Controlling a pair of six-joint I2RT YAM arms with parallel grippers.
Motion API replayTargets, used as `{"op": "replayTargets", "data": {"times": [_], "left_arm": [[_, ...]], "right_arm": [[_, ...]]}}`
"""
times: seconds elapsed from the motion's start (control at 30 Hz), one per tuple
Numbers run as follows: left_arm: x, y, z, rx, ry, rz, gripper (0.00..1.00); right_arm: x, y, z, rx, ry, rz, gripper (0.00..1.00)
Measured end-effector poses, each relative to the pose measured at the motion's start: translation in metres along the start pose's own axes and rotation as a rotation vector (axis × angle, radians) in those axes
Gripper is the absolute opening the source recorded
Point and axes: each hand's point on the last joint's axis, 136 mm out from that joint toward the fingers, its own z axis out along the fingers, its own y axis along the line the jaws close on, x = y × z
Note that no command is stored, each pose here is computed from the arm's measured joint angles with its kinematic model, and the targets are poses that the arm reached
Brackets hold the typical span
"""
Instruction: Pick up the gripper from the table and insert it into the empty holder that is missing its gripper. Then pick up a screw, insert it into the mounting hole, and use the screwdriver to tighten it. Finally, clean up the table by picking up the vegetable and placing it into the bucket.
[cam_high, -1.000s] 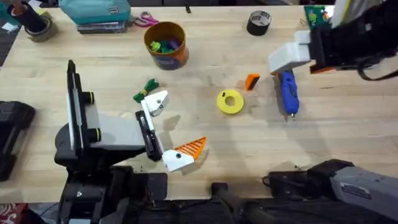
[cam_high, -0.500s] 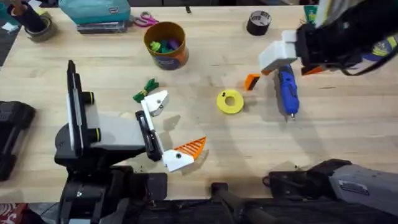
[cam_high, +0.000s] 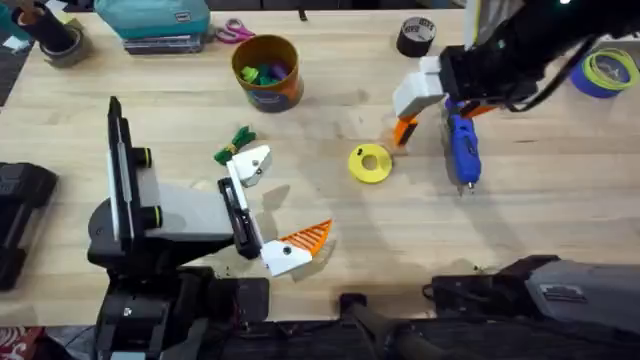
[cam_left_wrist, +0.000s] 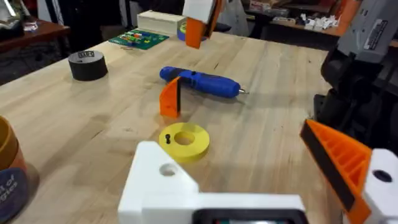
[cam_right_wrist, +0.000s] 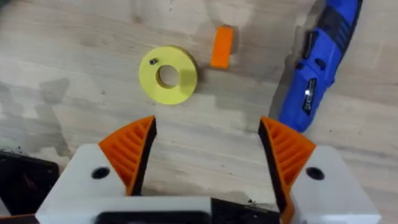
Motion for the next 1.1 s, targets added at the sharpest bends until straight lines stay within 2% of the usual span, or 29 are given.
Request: {"op": "replayTargets", "data": {"times": [0.33,0.5,0.83,1.1], "left_arm": [[0.000,0.000,0.000,0.000,0.000,0.000,0.985],[0.000,0.000,0.000,0.000,0.000,0.000,0.985],[0.000,0.000,0.000,0.000,0.000,0.000,0.985],[0.000,0.000,0.000,0.000,0.000,0.000,0.985]], "right_arm": [[-0.013,-0.002,0.034,0.031,0.064,-0.036,0.997],[-0.034,-0.006,0.048,0.036,0.011,-0.024,0.996],[-0.020,-0.023,0.089,0.061,0.062,0.011,0.997],[-0.024,-0.023,0.106,0.065,0.076,0.012,0.979]]}}
